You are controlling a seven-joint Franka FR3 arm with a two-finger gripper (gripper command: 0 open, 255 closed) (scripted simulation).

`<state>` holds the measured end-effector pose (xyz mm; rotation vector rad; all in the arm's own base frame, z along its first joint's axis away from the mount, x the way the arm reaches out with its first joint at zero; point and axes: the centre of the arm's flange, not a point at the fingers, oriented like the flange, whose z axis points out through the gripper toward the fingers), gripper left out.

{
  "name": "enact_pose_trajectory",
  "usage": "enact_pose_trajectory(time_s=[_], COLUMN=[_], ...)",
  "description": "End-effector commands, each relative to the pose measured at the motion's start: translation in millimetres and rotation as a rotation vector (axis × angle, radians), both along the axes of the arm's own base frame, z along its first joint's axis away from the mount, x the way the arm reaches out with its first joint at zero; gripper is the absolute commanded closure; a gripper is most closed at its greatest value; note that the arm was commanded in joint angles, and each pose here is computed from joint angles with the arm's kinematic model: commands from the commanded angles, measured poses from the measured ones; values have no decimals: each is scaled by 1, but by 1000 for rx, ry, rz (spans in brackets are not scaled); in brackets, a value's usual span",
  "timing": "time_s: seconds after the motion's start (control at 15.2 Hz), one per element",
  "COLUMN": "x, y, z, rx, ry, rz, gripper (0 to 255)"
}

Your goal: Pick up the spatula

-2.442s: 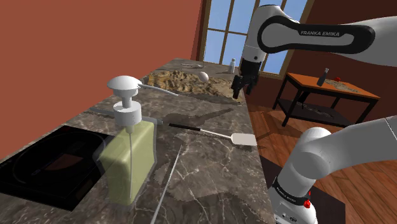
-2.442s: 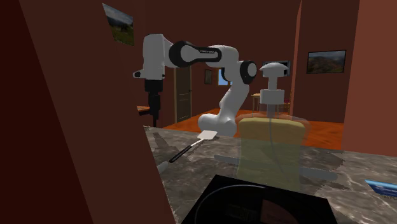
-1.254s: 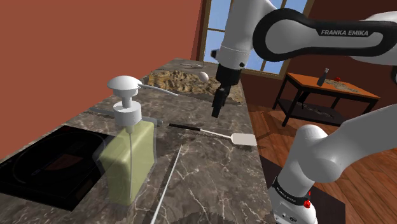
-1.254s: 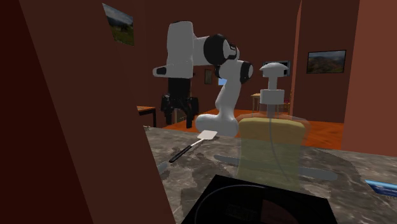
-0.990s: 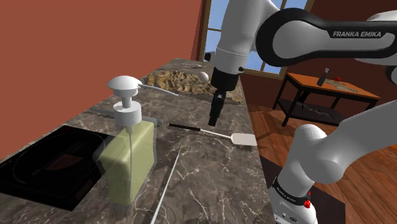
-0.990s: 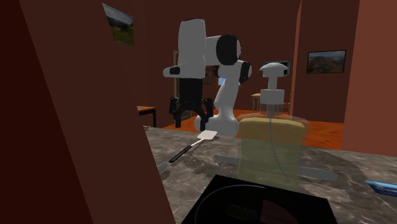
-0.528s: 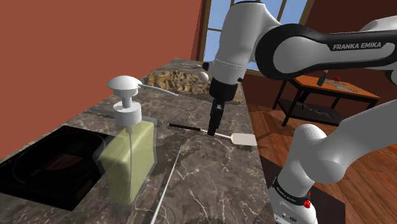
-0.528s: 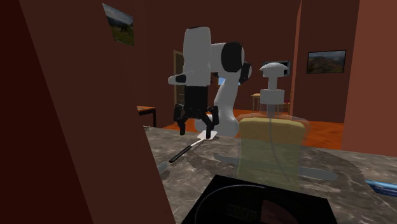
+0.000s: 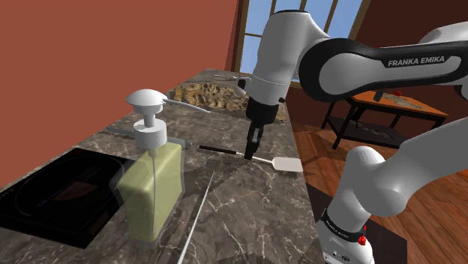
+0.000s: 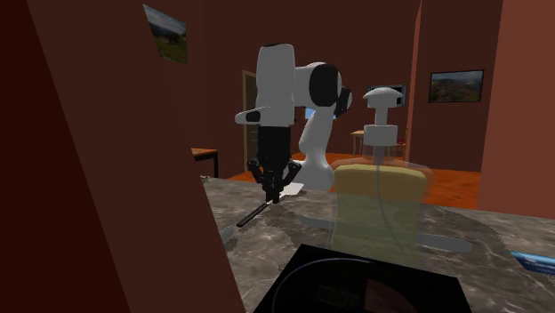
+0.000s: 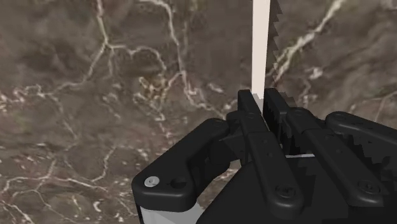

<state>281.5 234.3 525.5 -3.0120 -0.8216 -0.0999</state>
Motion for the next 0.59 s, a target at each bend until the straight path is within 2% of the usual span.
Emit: enact_pose_trajectory(time_s=[0.0, 0.26, 0.53], x=[0, 0, 0], y=[0, 0, 0], z=[0, 0, 21], rx=[0, 0, 0], ry=[0, 0, 0], rz=[0, 0, 0], gripper=[255, 255, 255])
